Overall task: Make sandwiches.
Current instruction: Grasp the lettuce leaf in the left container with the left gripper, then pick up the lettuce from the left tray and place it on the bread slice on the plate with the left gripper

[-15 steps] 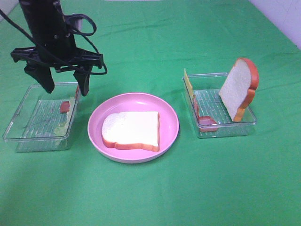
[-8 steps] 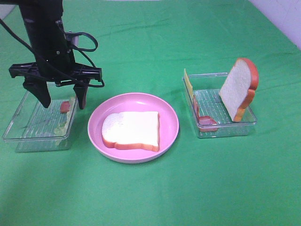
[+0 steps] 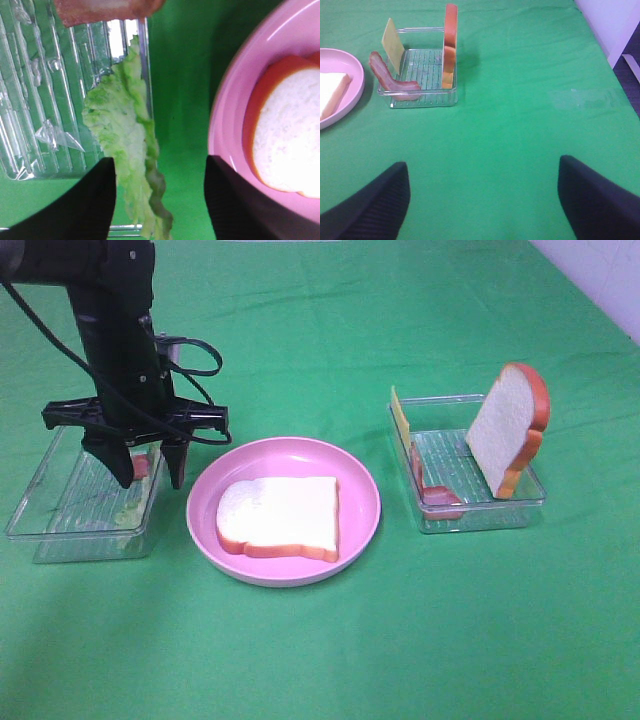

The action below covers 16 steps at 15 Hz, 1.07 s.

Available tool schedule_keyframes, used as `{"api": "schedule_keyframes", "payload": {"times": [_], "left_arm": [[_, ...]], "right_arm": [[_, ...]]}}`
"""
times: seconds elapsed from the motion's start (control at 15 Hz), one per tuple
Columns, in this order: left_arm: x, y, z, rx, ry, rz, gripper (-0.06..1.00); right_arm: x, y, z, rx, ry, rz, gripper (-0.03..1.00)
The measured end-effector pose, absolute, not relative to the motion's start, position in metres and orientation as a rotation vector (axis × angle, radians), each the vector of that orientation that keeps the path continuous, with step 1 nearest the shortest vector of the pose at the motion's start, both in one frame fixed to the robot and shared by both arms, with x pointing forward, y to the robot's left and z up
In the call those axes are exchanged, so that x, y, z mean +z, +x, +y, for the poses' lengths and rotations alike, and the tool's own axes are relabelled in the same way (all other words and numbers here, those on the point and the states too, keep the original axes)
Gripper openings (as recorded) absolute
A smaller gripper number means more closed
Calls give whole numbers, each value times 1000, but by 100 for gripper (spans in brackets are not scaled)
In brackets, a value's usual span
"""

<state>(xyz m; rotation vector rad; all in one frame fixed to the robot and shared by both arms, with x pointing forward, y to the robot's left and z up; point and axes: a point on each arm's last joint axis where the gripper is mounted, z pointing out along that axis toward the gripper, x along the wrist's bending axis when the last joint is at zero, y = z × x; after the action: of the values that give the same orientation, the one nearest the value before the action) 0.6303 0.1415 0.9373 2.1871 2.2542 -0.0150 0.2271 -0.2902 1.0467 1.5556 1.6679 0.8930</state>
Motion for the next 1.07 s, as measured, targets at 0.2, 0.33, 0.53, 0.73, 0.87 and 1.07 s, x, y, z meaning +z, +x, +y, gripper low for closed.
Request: {"api": "schedule_keyframes", "payload": {"times": [0.2,0.33,0.53,0.73,0.87,1.07], "left_arm": [[937,632,142,6,2186,2243,30],[937,632,142,7,2185,2242,8],[937,632,142,7,2185,2242,3],[941,631,142,11,2185,2234,1],[958,628,142,11,2156,2210,1],[976,622,141,-32,2136,2184,1]], "right_arm": [[1047,227,-290,893,1556,1668,77],[1047,227,-290,893,1556,1668,77],[1047,227,-290,893,1556,1668,77],[1047,227,-290,893,1556,1668,77],[1047,227,-290,893,1556,1668,77],[1047,227,-290,893,1556,1668,77]]}}
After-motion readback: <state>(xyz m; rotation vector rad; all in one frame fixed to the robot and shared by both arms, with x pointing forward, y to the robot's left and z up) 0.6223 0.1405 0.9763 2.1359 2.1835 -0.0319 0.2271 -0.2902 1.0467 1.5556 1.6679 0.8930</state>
